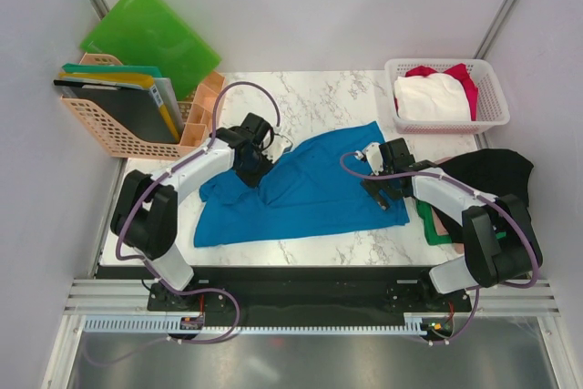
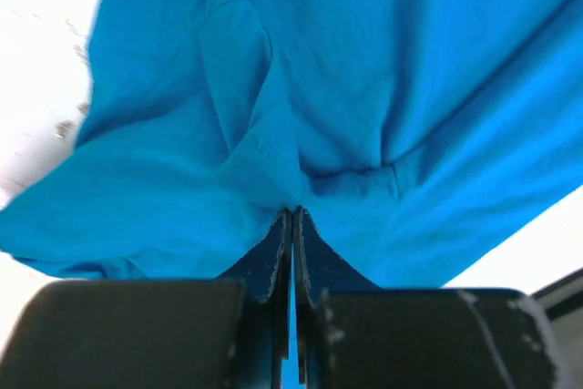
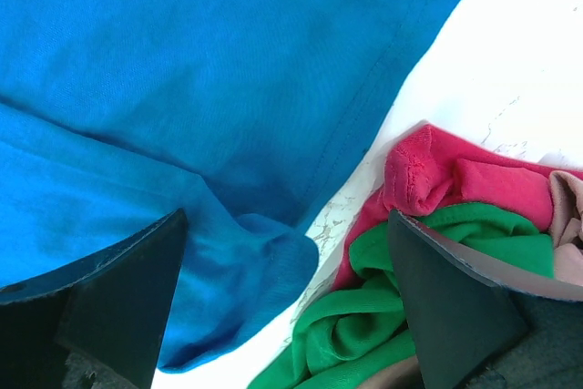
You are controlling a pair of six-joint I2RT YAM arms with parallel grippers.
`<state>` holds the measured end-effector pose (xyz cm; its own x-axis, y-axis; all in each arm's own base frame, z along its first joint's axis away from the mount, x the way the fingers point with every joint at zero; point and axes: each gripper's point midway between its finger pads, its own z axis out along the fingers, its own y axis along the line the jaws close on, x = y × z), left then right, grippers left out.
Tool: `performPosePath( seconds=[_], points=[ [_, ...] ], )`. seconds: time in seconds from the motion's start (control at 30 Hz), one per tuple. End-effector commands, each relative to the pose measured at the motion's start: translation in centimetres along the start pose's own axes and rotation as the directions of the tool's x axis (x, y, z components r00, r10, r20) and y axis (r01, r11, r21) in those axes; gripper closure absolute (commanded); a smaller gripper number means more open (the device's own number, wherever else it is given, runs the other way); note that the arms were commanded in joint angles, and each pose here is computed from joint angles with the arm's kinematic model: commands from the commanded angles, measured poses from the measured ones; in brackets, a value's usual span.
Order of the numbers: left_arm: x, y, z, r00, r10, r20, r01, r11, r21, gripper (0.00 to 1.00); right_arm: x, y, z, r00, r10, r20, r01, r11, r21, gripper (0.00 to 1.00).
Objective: Fold and stack the t-shirts
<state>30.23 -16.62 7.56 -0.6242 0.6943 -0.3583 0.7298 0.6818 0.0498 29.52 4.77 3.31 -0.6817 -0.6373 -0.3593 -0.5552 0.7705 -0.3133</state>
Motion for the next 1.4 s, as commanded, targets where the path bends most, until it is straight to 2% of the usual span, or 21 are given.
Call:
performPosePath(
  seconds=[0.0, 0.03, 0.13, 0.23, 0.4, 0.53, 0.63, 0.73, 0.8, 0.9, 0.93, 0.97, 1.1, 1.2, 1.37],
  points=[
    [1.6, -1.4, -0.3, 0.999, -0.011, -0.053, 0.014, 0.998, 0.064, 0.94, -0.7, -0.9, -0.5, 1.0, -0.001, 0.031, -0.001, 0.999, 0.037, 0.02],
    [2.0, -1.3, -0.1, 0.998, -0.008, -0.067, 0.012, 0.998, 0.054, 0.79, -0.7, -0.8, -0.6, 1.0, -0.001, 0.031, 0.0, 0.999, 0.033, 0.02],
    [2.3, -0.6, 0.1, 0.998, -0.001, -0.063, 0.002, 1.0, 0.013, 0.58, -0.8, -0.6, -0.6, 0.999, 0.003, 0.034, -0.004, 1.0, 0.024, 0.02],
    [1.8, 0.0, -0.7, 1.0, 0.008, -0.024, -0.009, 1.0, -0.03, 0.53, -0.6, -0.4, -0.5, 1.0, 0.002, 0.028, -0.002, 1.0, 0.012, 0.02],
    [2.6, 1.9, -2.3, 1.0, 0.02, -0.025, -0.023, 0.989, -0.144, 0.51, -0.3, -0.3, -0.4, 1.0, 0.002, 0.024, -0.002, 1.0, 0.015, 0.02],
    [3.9, 4.2, -3.2, 0.996, -0.091, -0.014, 0.086, 0.973, -0.214, 0.52, -0.3, -0.2, -0.4, 1.0, 0.004, 0.024, -0.004, 1.0, 0.007, 0.02],
    [4.9, 5.4, -3.5, 0.984, -0.172, -0.048, 0.155, 0.956, -0.248, 0.59, -0.4, -0.1, -0.2, 1.0, -0.004, 0.022, 0.004, 1.0, 0.002, 0.02],
    [6.0, 4.4, -3.4, 0.969, -0.221, -0.11, 0.2, 0.964, -0.175, 0.66, -0.4, 0.0, -0.1, 1.0, -0.003, 0.022, 0.003, 1.0, -0.006, 0.02],
    [6.5, 3.8, -3.2, 0.964, -0.23, -0.132, 0.213, 0.968, -0.131, 0.71, -0.3, 0.1, 0.0, 1.0, -0.003, 0.017, 0.003, 1.0, -0.009, 0.02],
    [7.3, 3.4, -2.8, 0.964, -0.216, -0.157, 0.201, 0.973, -0.11, 0.83, 0.0, 0.2, 0.1, 1.0, -0.012, 0.008, 0.012, 1.0, -0.011, 0.02],
    [7.4, 3.3, -2.8, 0.963, -0.215, -0.16, 0.2, 0.974, -0.106, 0.84, 0.1, 0.1, 0.1, 1.0, -0.012, 0.005, 0.012, 1.0, -0.007, 0.02],
    [7.7, 3.1, -3.0, 0.964, -0.211, -0.163, 0.196, 0.975, -0.104, 0.83, 0.2, 0.2, 0.2, 1.0, -0.014, 0.001, 0.014, 1.0, -0.007, 0.02],
    [9.4, 3.3, -3.9, 0.971, -0.175, -0.164, 0.151, 0.977, -0.151, 0.65, 0.4, 0.3, 0.2, 1.0, -0.015, -0.001, 0.015, 1.0, -0.011, 0.02],
    [10.7, 3.4, -4.1, 0.975, -0.146, -0.165, 0.115, 0.977, -0.182, 0.57, 0.1, 0.3, 0.2, 1.0, -0.012, 0.006, 0.012, 1.0, -0.018, 0.02],
    [11.7, 3.8, -3.1, 0.981, -0.121, -0.152, 0.087, 0.973, -0.216, 0.53, -0.3, 0.5, 0.1, 1.0, -0.004, 0.015, 0.004, 1.0, -0.031, 0.02]
  ],
)
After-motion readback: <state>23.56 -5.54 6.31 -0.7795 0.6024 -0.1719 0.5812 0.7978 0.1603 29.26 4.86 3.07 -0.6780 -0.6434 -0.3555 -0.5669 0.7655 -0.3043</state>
